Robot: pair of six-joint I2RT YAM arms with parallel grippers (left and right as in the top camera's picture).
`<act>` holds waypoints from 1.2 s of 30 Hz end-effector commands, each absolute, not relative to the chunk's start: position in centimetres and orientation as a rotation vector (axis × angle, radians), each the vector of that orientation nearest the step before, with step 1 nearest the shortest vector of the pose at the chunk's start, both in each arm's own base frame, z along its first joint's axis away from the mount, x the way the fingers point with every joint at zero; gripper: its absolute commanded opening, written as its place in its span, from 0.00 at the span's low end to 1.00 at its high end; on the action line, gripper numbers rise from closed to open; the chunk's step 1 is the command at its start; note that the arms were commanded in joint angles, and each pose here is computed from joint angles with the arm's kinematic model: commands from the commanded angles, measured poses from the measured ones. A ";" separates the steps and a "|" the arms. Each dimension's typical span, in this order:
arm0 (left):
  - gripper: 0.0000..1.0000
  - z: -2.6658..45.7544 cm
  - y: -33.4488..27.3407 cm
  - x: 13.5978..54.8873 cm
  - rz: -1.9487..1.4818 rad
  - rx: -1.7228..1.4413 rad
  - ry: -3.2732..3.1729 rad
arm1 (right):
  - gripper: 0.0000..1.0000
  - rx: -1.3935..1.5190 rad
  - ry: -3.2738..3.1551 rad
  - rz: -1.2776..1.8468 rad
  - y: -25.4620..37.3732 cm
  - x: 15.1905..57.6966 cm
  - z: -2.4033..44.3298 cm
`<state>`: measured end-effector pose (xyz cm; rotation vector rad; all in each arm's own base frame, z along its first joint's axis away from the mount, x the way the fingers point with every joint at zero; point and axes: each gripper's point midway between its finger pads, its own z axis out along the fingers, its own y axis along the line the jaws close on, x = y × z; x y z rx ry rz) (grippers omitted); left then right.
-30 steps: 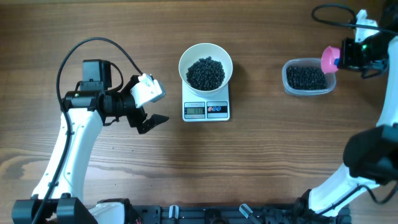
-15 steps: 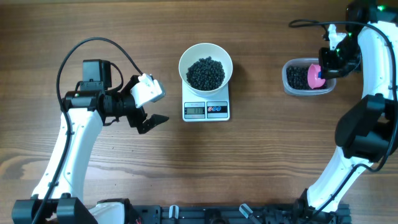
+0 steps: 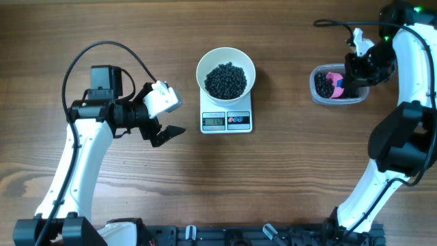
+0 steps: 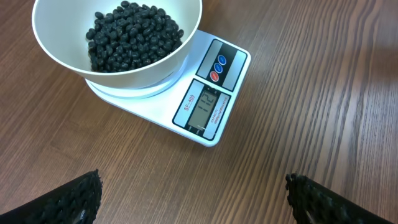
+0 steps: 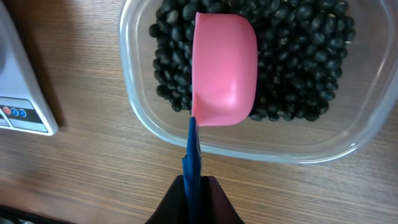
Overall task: Scoop item into bowl and weigh 150g on scale
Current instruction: 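Return the scoop to the bean tub and scoop more beans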
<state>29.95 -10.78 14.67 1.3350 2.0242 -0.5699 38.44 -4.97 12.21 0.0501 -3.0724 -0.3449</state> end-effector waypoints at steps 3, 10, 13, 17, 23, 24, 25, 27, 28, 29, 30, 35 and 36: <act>1.00 14.8 -10.8 30.1 -0.575 1.326 2.026 | 0.04 0.089 -3.037 -0.534 -3.6 38.4 11.7; 1.00 14.8 -10.8 30.1 -0.575 1.326 2.026 | 0.04 0.067 -3.045 -0.770 -4.1 38.4 12.7; 1.00 14.8 -10.8 30.1 -0.575 1.326 2.026 | 0.04 0.035 -3.049 -0.784 -5.0 38.2 12.8; 1.00 14.8 -10.8 30.1 -0.575 1.326 2.026 | 0.04 0.006 -3.051 -0.840 -5.7 38.1 13.1; 1.00 14.8 -10.8 30.1 -0.575 1.326 2.026 | 0.04 -0.107 -3.062 -0.951 -8.0 37.6 13.7; 1.00 14.8 -10.8 30.1 -0.575 1.326 2.026 | 0.04 -0.135 -3.066 -0.980 -8.4 37.6 13.9; 1.00 14.8 -10.8 30.1 -0.575 1.326 2.026 | 0.04 -0.170 -3.071 -1.009 -9.0 37.5 14.1; 1.00 14.8 -10.8 30.1 -0.575 1.326 2.026 | 0.04 -0.191 -3.085 -1.074 -9.6 37.6 14.5; 1.00 14.8 -10.8 30.1 -0.575 1.326 2.026 | 0.04 -0.201 -3.090 -1.099 -9.7 37.7 14.7; 1.00 14.8 -10.8 30.1 -0.575 1.326 2.026 | 0.04 -0.210 -3.091 -1.119 -9.8 37.8 14.9; 1.00 14.8 -10.8 30.1 -0.575 1.326 2.026 | 0.04 -0.210 -3.091 -1.133 -9.7 37.9 15.0; 1.00 14.8 -10.8 30.1 -0.575 1.326 2.026 | 0.04 -0.141 -3.099 -1.296 -7.6 39.0 16.6; 1.00 14.8 -10.8 30.1 -0.575 1.326 2.026 | 0.04 -0.117 -3.105 -1.321 -7.1 39.1 17.2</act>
